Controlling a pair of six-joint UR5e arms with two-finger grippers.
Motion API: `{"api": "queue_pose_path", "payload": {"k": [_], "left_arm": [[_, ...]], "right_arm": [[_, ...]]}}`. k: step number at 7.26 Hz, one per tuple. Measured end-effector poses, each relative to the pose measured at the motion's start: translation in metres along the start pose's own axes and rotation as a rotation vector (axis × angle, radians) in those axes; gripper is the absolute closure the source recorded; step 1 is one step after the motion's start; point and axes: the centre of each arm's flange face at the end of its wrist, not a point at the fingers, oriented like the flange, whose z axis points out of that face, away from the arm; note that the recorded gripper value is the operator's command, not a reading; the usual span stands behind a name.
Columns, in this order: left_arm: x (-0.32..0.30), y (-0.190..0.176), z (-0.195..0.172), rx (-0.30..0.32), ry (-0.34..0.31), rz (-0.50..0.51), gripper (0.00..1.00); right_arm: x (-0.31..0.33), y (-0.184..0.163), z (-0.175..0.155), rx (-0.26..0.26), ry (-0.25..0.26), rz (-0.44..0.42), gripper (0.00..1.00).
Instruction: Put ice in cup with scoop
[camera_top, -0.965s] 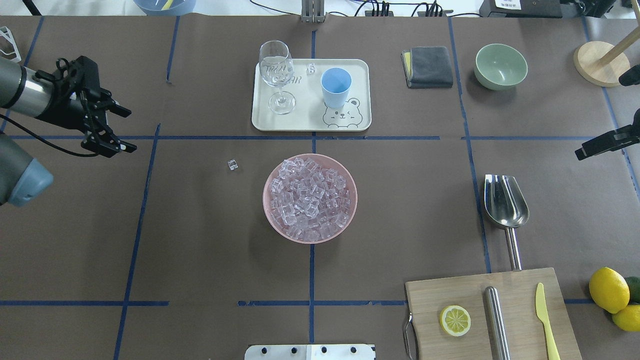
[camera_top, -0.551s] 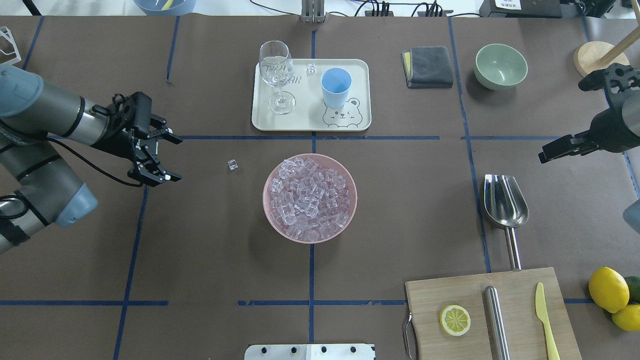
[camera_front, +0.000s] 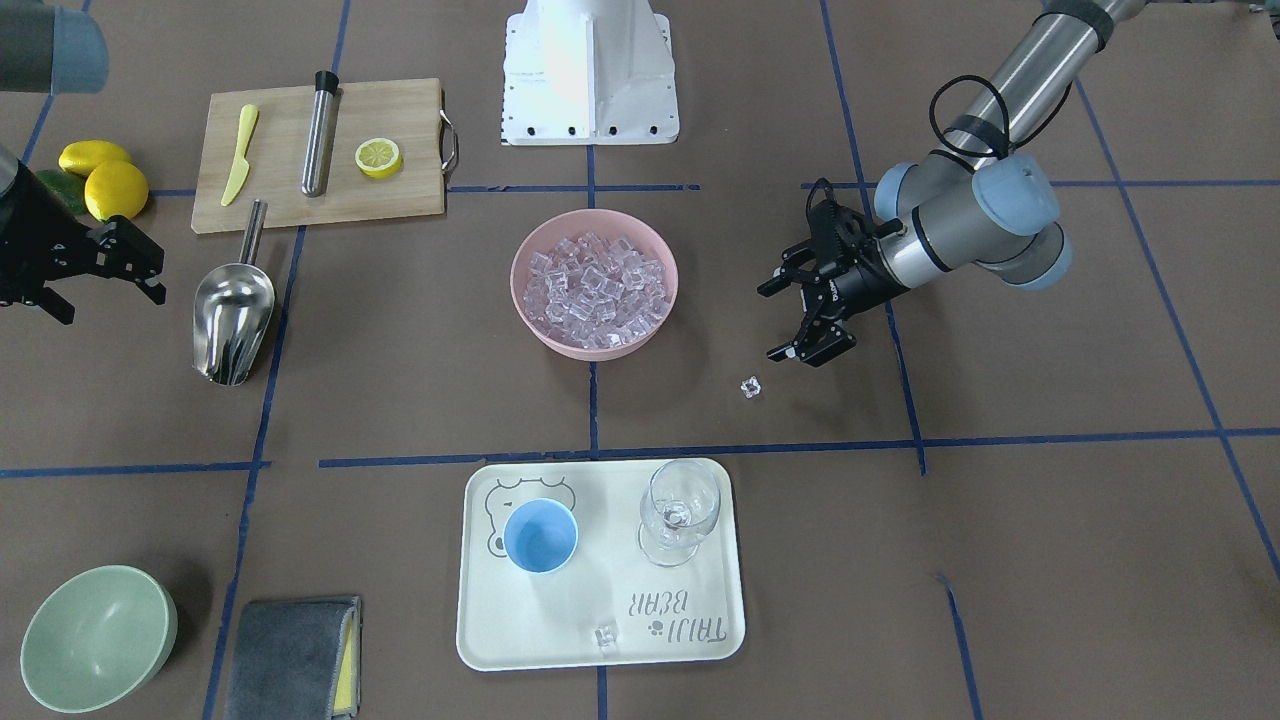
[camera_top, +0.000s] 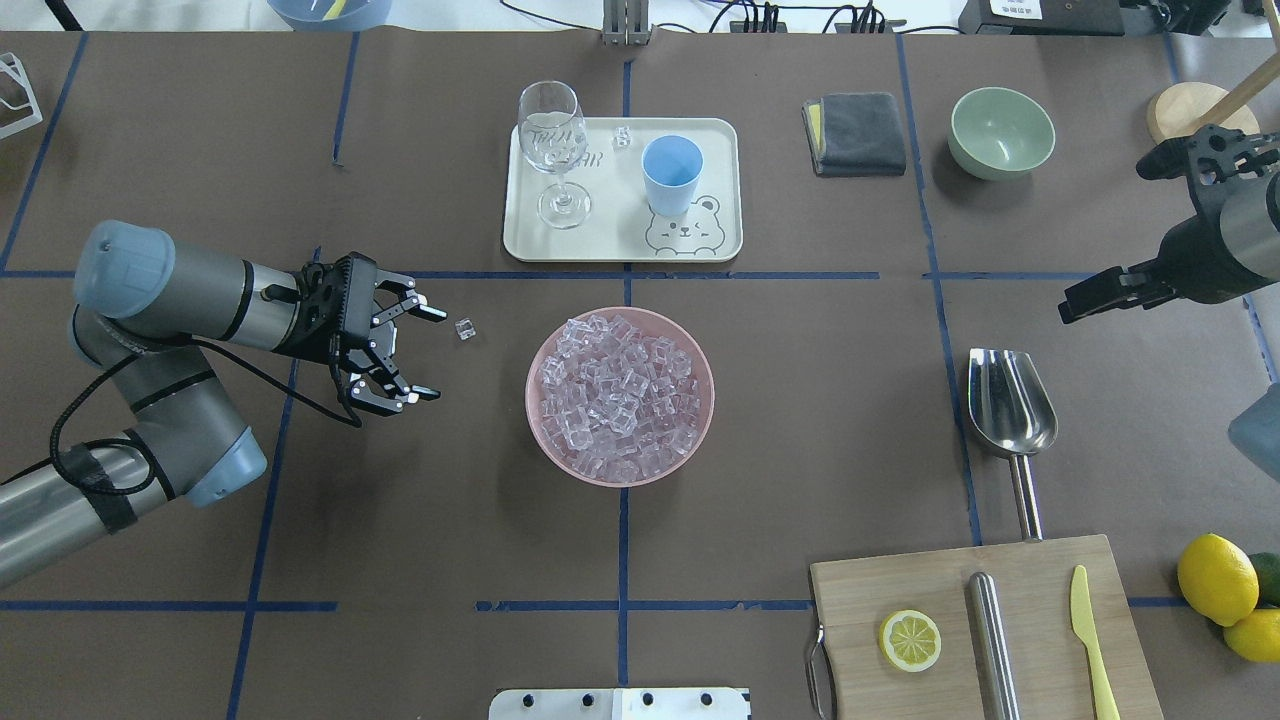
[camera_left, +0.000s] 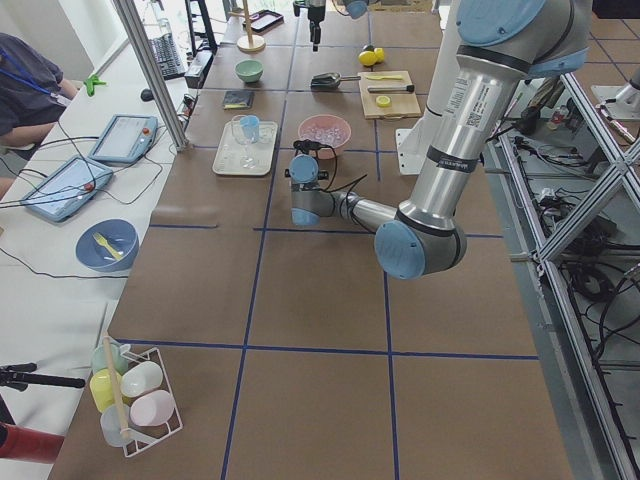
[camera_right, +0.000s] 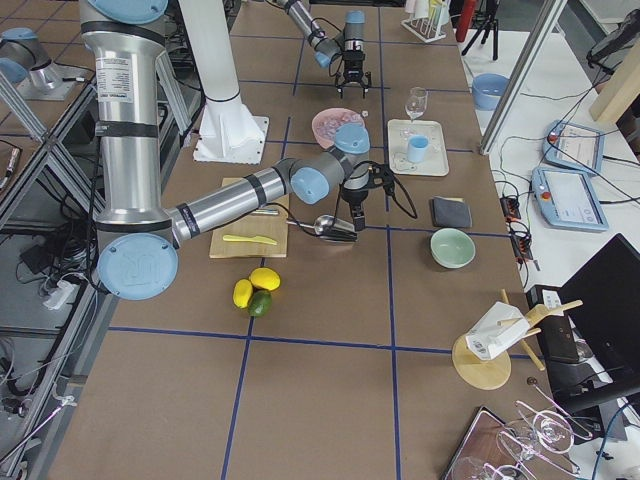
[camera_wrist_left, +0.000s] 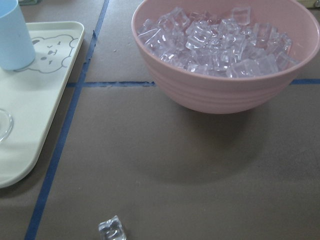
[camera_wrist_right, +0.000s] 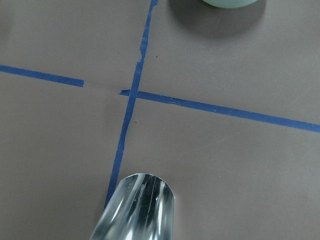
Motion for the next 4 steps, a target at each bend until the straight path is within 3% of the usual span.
{"api": "queue_pose_path", "payload": {"k": [4], "left_arm": [[0.030, -0.026, 0.046, 0.054, -0.016, -0.023, 0.01]], "right_arm": [[-0.003, 0.000, 0.000, 0.000, -0.003, 0.020, 0.00]]}}
